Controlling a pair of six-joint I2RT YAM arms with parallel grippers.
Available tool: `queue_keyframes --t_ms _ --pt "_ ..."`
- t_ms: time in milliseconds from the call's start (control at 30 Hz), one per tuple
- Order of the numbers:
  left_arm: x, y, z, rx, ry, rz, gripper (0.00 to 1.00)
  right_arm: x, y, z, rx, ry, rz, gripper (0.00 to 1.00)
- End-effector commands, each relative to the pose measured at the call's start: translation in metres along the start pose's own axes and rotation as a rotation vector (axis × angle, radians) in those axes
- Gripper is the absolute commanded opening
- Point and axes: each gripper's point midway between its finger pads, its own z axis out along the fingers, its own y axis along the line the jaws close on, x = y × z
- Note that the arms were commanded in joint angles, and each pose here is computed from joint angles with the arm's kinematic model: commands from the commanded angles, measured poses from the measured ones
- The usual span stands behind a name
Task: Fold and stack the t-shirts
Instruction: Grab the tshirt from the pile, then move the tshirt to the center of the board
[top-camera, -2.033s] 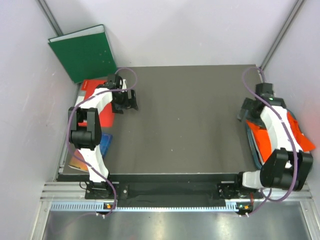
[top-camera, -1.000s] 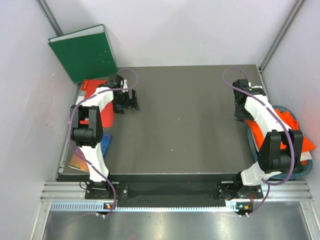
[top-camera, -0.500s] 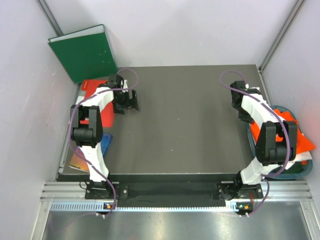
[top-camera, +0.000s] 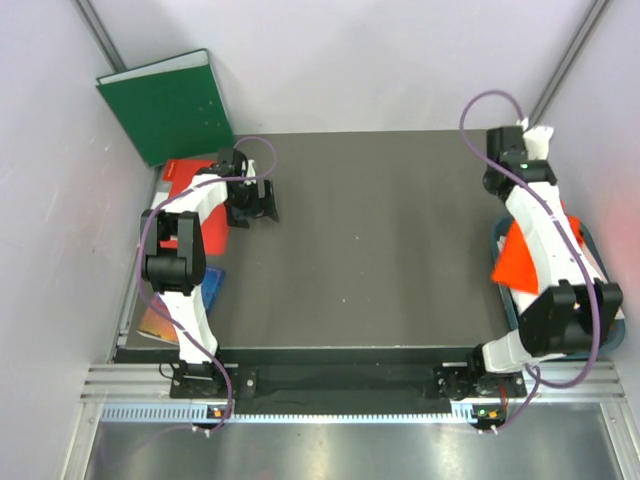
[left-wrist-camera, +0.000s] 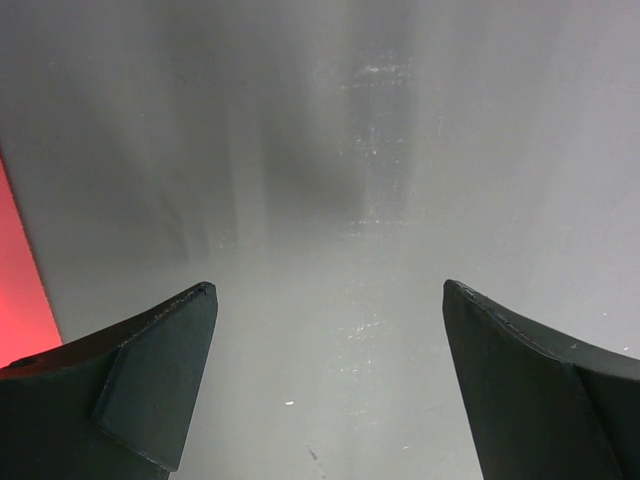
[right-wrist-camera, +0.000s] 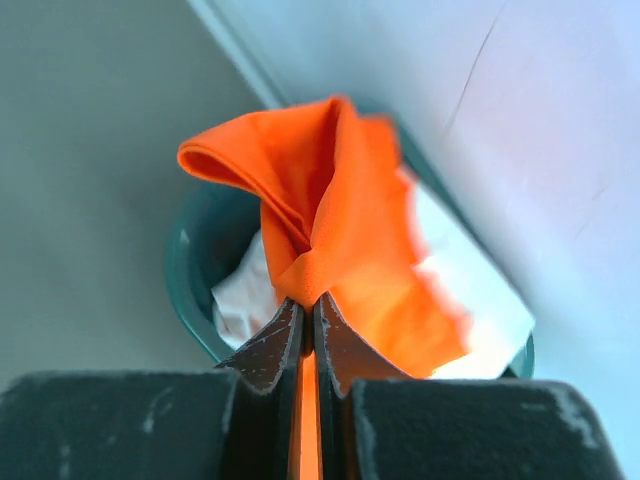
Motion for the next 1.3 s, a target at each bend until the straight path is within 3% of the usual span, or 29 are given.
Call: queue_keyframes --t_ms 0,100,200,367,500,533,567,600,733,767,967,1133,1267 --pt "-0.019 -0.016 -0.016 0.050 -0.072 0.022 0.99 -0.081 -0.016 -0.049 -0.091 -0.244 0.106 0.00" --pt "-0.021 -0.018 -0.015 0.054 -0.075 0.021 0.99 -0.088 0.033 -0.065 -0.273 -0.259 0.018 0.00" --pt "-0.022 -0.018 -0.015 0.052 -0.072 0.021 0.99 -0.061 0.111 -0.077 -0.517 -0.186 -0.138 0.00" --pt "-0.024 -0.015 -0.016 0.031 -0.075 0.022 0.99 0.046 0.233 -0.100 -0.801 0.043 -0.527 0.00" --pt "-0.024 -0.013 -0.016 0.021 -0.074 0.022 0.99 0.118 0.296 -0.167 -1.043 0.121 -0.842 0.01" --pt "-0.025 -0.013 -0.017 0.018 -0.075 0.022 0.99 0.121 0.308 -0.179 -1.071 0.113 -0.878 0.03" --pt "-0.024 -0.012 -0.016 0.014 -0.071 0.020 0.99 0.124 0.312 -0.188 -1.083 0.097 -0.906 0.16" --pt "-0.025 -0.012 -0.017 0.014 -0.072 0.021 0.99 0.129 0.316 -0.199 -1.093 0.084 -0.929 0.21" --pt "-0.025 -0.011 -0.017 0.009 -0.072 0.022 0.99 0.097 0.306 -0.189 -1.050 0.027 -0.793 0.31" --pt "-0.024 -0.011 -0.017 0.011 -0.070 0.024 0.99 0.082 0.298 -0.172 -1.007 0.057 -0.689 0.33" --pt "-0.021 -0.013 -0.014 0.021 -0.057 0.018 0.99 0.043 0.243 -0.092 -0.869 0.146 -0.355 0.31" --pt "-0.022 -0.013 -0.013 0.020 -0.057 0.021 0.99 0.060 0.207 -0.039 -0.702 0.234 -0.333 0.30" --pt "-0.022 -0.015 -0.012 0.020 -0.051 0.021 0.99 0.075 0.199 -0.024 -0.679 0.279 -0.333 0.31"
